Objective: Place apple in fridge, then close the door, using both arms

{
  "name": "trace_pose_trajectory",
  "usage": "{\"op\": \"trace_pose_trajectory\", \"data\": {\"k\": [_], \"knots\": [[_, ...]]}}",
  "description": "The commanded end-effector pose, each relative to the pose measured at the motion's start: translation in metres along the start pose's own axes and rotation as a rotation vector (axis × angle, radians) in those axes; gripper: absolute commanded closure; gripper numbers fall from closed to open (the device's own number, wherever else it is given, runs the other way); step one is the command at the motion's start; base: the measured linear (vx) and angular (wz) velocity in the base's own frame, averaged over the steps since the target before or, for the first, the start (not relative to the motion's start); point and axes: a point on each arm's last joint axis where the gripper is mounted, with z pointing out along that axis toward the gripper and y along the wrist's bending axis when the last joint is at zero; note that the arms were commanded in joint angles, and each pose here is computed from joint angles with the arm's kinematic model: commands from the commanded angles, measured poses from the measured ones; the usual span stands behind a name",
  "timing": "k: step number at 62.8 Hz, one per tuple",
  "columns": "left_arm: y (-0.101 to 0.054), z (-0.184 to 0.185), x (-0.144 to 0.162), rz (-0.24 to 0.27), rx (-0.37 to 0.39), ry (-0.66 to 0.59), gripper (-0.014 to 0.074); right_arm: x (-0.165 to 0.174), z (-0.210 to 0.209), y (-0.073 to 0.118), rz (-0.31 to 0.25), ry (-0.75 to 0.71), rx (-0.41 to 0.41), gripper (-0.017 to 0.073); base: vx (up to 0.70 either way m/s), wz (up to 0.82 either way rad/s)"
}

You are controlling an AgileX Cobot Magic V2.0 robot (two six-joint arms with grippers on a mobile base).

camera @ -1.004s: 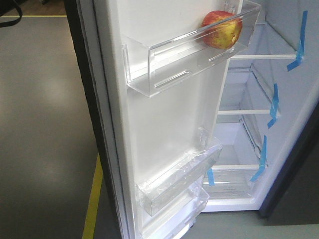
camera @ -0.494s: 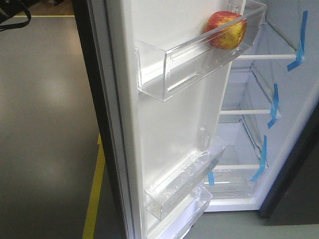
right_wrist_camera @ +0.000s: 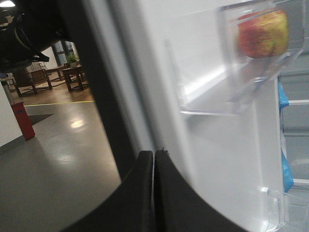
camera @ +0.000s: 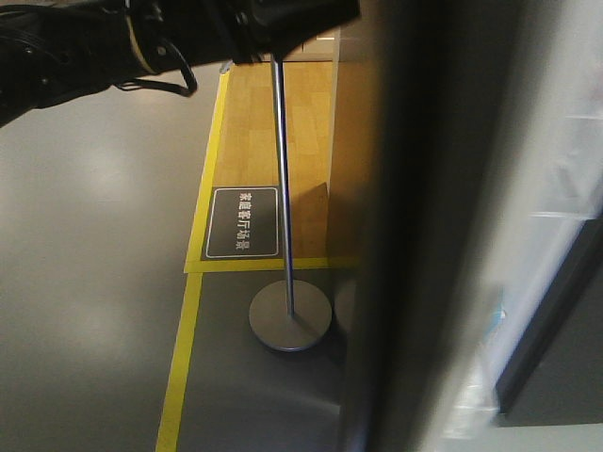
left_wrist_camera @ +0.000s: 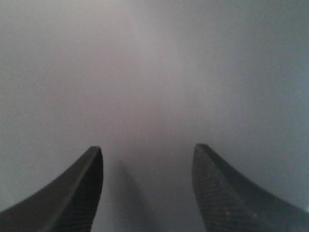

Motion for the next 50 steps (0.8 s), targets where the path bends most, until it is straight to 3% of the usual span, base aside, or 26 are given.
{"op": "trace_pose_trajectory", "data": {"k": [1, 16, 29, 39, 50], "knots": [[-0.039, -0.006, -0.01, 0.074, 0.124, 0.025, 0.0185, -0.011, 0.0, 0.0, 0.003, -0.059, 0.019, 0.0559, 0.0, 0.0], [-0.025, -0.021, -0.019, 0.099, -0.005, -0.004, 0.0185, -0.021, 0.0, -0.009, -0.083, -0.153, 0.124, 0.0478, 0.0, 0.0], [-0.016, -0.038, -0.031, 0.109, -0.095, -0.07, 0.0185, -0.047, 0.011, -0.029, -0.243, -0.235, 0.326, 0.0237, 0.0, 0.0], [-0.01, -0.053, -0.039, 0.118, -0.152, -0.106, 0.0185, -0.083, 0.04, -0.052, -0.321, -0.244, 0.495, 0.0052, 0.0, 0.0], [-0.007, -0.069, -0.046, 0.127, -0.189, -0.134, 0.0185, -0.115, 0.093, -0.088, -0.379, -0.204, 0.67, 0.0018, 0.0, 0.0]]}}
